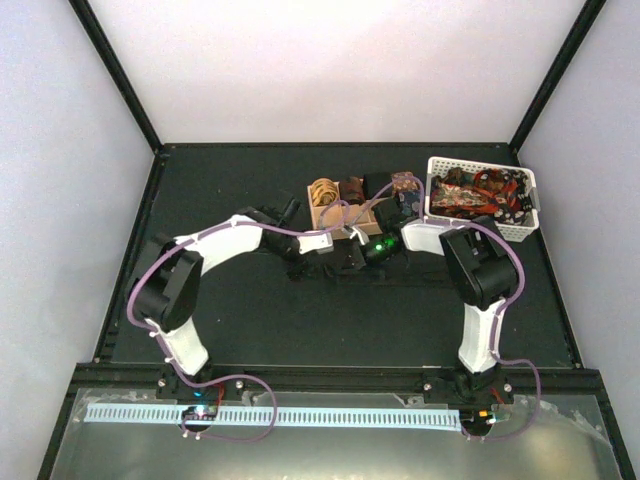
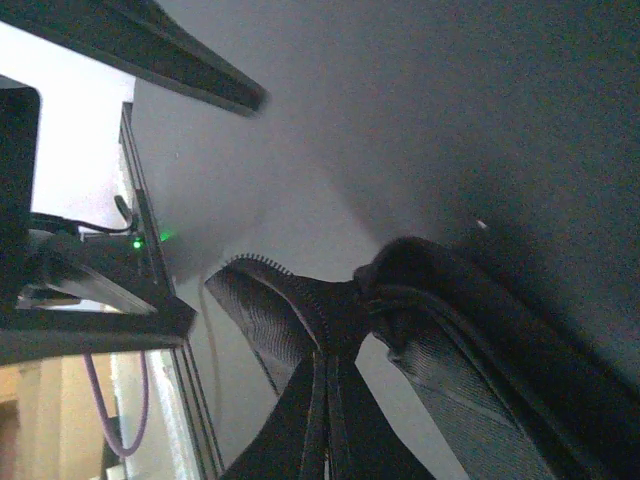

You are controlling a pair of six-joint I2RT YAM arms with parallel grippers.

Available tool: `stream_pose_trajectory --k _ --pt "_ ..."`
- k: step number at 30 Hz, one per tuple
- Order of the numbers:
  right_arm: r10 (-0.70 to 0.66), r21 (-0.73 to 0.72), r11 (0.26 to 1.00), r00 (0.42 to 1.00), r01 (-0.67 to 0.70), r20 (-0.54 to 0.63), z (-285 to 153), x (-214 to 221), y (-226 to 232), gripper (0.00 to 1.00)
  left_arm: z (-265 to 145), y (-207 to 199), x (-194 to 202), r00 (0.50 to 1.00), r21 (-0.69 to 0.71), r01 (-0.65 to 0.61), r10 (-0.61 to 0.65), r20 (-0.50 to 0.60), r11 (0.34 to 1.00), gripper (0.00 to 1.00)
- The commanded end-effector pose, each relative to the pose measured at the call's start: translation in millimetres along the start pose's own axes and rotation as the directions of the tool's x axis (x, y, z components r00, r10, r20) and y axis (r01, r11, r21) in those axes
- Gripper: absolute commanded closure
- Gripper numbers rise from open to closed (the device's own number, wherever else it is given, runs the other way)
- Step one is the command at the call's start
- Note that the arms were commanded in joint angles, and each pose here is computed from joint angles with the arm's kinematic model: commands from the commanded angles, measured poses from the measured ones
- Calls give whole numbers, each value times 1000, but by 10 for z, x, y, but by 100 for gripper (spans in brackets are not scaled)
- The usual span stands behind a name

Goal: Roll the ties
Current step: Roll the tie at the center of the board.

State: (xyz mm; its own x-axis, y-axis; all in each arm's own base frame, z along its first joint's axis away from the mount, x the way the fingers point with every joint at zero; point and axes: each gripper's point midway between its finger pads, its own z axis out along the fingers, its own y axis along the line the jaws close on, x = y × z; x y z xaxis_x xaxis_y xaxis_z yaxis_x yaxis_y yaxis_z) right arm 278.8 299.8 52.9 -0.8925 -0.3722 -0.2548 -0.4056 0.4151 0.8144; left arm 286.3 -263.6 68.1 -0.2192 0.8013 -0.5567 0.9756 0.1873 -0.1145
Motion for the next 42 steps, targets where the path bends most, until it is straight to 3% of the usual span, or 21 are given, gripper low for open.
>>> stream_pose_trajectory --k 1,8,17,20,28,30,34,42 --pt "123 -46 991 992 -124 -6 -43 108 -129 99 -189 57 -269 991 -65 -31 39 125 997 19" --pt "248 -87 966 969 -245 23 -131 160 -326 99 -100 23 -344 986 -107 -118 129 105 987 17" --pt "242 -38 970 970 -241 35 -123 188 -434 99 -114 -60 -499 961 -125 -222 238 140 967 24" --pt "239 19 971 970 -240 35 -121 227 -525 99 -10 -89 -405 954 -104 -280 289 85 954 26" --pt "216 94 971 976 -218 35 -138 266 -633 99 249 -181 -359 972 -53 -236 235 -24 970 36" --pt "217 89 972 976 -219 32 -134 266 -641 99 192 -154 -494 983 -70 -180 182 23 981 37" --pt "215 88 972 976 -217 25 -119 265 -657 99 -45 -280 -786 961 14 -111 103 255 994 32" --pt "211 97 973 977 -211 11 -110 279 -683 99 246 -290 -496 921 -29 -141 142 362 990 30"
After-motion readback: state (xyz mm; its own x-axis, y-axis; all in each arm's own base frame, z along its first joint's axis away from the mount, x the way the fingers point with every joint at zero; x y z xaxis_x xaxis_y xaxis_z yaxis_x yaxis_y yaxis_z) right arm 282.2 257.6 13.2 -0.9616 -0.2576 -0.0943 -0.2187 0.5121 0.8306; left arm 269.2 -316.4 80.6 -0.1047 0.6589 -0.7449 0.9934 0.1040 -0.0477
